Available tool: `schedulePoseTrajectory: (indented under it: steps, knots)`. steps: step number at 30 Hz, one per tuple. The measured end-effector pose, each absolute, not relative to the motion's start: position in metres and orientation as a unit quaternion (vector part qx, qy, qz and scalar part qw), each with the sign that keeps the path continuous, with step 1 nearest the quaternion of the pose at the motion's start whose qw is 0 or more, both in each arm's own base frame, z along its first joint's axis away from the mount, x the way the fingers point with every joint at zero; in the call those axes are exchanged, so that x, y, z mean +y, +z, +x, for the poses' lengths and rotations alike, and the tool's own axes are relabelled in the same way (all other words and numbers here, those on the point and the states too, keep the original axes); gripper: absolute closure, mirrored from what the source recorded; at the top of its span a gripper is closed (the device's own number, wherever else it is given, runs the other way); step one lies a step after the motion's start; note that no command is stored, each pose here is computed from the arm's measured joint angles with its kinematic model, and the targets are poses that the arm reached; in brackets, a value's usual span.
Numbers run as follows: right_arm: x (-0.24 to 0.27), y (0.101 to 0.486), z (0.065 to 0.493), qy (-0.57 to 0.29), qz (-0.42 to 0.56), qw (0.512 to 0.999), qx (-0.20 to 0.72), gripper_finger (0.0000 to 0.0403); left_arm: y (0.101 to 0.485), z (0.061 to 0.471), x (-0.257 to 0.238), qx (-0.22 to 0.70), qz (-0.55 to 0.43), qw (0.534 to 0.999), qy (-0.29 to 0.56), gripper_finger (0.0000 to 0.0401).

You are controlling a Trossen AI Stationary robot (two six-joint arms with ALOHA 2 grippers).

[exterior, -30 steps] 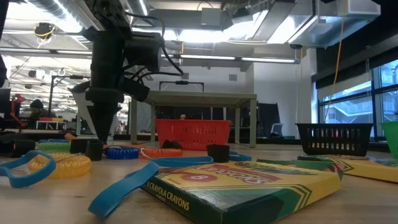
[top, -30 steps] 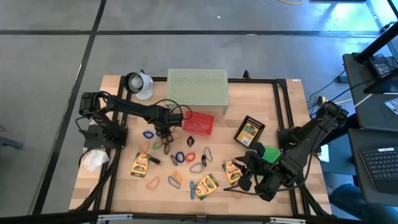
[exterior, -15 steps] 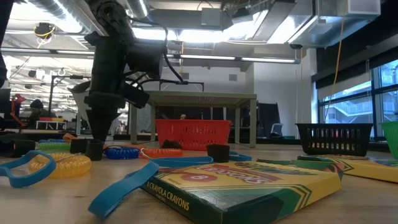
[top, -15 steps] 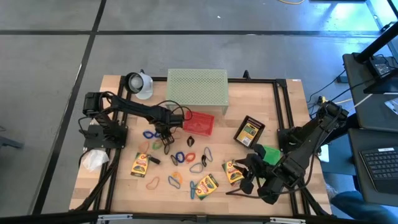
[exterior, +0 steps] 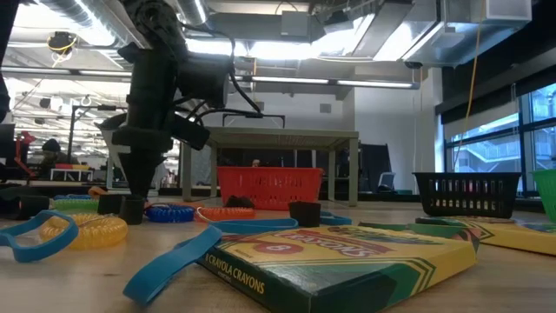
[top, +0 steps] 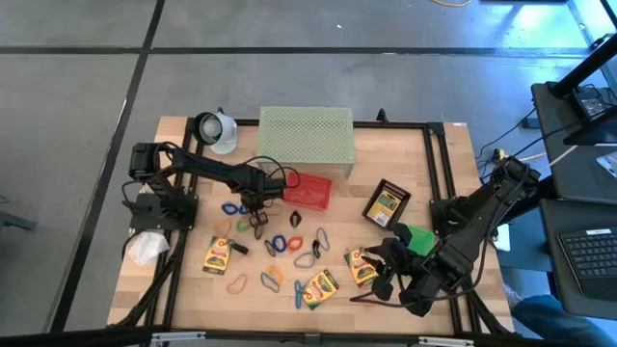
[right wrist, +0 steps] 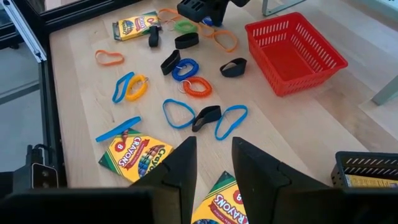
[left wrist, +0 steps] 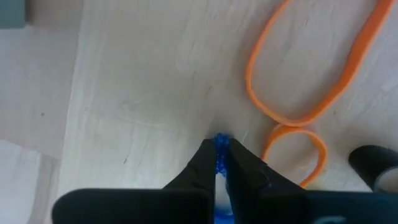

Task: Pick & Place Office Desk Supplies
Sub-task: Put the blue spring keychain into the red bin

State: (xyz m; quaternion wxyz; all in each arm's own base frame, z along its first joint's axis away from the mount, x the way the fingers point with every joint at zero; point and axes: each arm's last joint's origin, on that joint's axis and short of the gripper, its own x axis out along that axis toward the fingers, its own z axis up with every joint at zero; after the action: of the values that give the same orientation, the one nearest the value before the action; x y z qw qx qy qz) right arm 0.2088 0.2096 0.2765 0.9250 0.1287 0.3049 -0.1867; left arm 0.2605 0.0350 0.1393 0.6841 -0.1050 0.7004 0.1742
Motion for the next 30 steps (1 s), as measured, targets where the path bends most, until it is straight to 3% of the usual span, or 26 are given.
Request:
schedulePoseTrajectory:
  steps: [15,30]
  knots:
    - [0.21,0.277,0.209,-0.187,0.131,0.925,0.304,0.03,0.171,0.271,0.028,0.69,-0.049,0.698,0.185,0.0397]
    - [0.21,0.277,0.209,-0.186,0.133,0.925,0.303,0.03,0.21,0.287,0.005,0.621,0.009,0.762,0.183,0.0398]
